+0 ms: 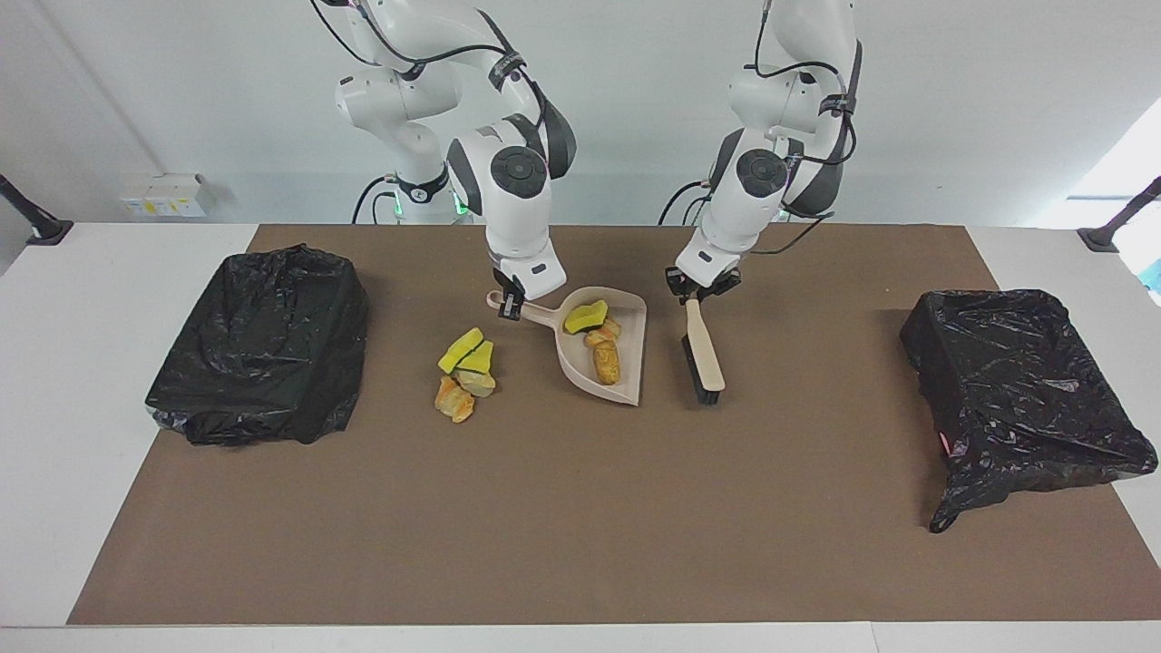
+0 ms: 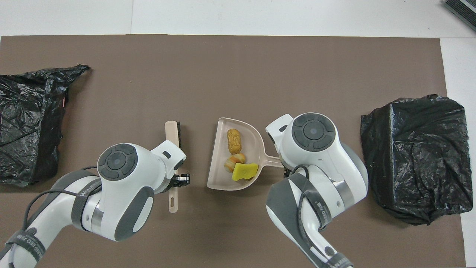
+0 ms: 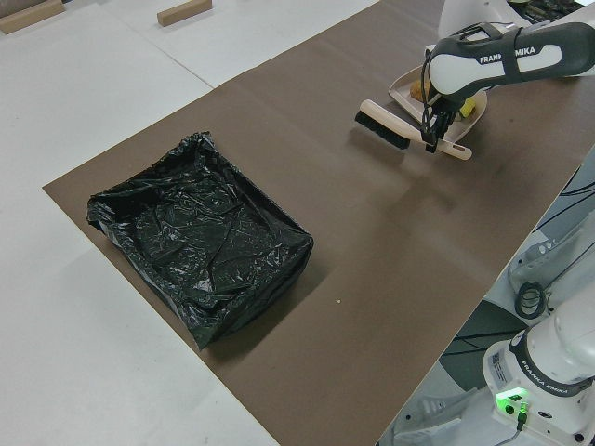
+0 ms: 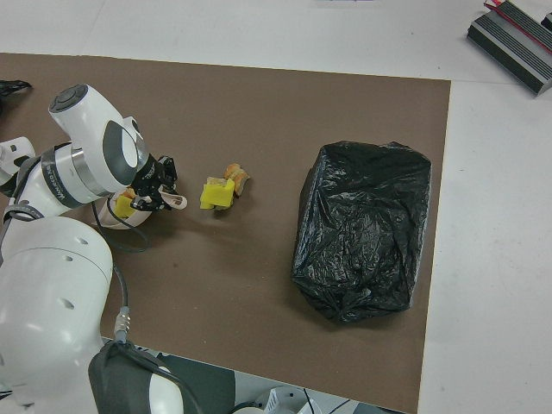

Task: Sweep and dump trash in bin
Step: 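Carry the dustpan to the black bag with the right gripper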

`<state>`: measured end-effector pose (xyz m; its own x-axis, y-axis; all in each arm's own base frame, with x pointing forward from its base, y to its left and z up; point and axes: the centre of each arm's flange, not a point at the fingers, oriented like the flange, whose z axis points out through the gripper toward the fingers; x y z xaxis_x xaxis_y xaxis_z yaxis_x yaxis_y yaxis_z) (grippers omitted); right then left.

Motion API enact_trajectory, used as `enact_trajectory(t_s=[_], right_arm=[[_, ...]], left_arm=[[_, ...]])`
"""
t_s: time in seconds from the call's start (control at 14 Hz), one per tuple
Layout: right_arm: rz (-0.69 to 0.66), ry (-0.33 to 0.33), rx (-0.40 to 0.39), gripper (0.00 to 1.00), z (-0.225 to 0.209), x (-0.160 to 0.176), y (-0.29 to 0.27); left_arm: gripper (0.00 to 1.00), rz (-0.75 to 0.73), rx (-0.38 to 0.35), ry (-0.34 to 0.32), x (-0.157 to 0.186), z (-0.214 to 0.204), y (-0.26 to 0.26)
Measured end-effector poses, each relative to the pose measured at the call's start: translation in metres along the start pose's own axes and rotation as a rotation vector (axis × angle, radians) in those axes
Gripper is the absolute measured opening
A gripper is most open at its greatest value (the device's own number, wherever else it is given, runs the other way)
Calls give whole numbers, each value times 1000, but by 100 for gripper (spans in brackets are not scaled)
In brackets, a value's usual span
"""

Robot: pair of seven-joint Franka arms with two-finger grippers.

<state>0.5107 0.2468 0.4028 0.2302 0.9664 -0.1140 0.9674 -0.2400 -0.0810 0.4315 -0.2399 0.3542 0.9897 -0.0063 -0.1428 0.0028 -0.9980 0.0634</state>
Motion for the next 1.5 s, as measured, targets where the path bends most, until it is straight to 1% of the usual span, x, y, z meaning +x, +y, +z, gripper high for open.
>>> enact_trajectory(t_s=[0.07, 0.21, 0.36, 0.5, 0.64, 0.79, 0.93, 1.0, 1.14, 1.21, 1.36, 1.5], right_arm=[[7, 6, -6, 32, -9, -13, 10], [33, 7, 1, 32, -30, -50, 33], [51, 9, 9, 32, -56, -98, 55], [37, 13, 19, 32, -76, -154, 70], [10, 22, 27, 32, -88, -222, 82], [8, 31, 45, 32, -89, -295, 91], [-11, 42, 52, 32, -82, -366, 96], [-23, 35, 52, 32, -80, -398, 96], [-51, -16, 28, 32, -80, -455, 95], [-63, -41, 4, 32, -83, -479, 95], [-77, -96, -41, 32, -86, -515, 94], [-88, -166, -62, 32, -90, -535, 93]], left_arm=[[27, -4, 2, -2, 1, 0, -2], [27, -20, 4, -6, 0, 1, -2], [27, -44, 11, -10, -7, 3, 10], [27, -63, 23, -11, -28, 7, 43], [27, -62, 48, -24, -63, 14, 84], [27, -61, 80, -40, -100, 25, 117], [27, -53, 104, -52, -124, 34, 134], [27, -53, 116, -59, -132, 38, 137], [27, -59, 133, -68, -141, 47, 138], [33, -63, 134, -70, -140, 48, 136], [52, -77, 129, -68, -135, 45, 133], [78, -113, 113, -64, -112, 38, 117]])
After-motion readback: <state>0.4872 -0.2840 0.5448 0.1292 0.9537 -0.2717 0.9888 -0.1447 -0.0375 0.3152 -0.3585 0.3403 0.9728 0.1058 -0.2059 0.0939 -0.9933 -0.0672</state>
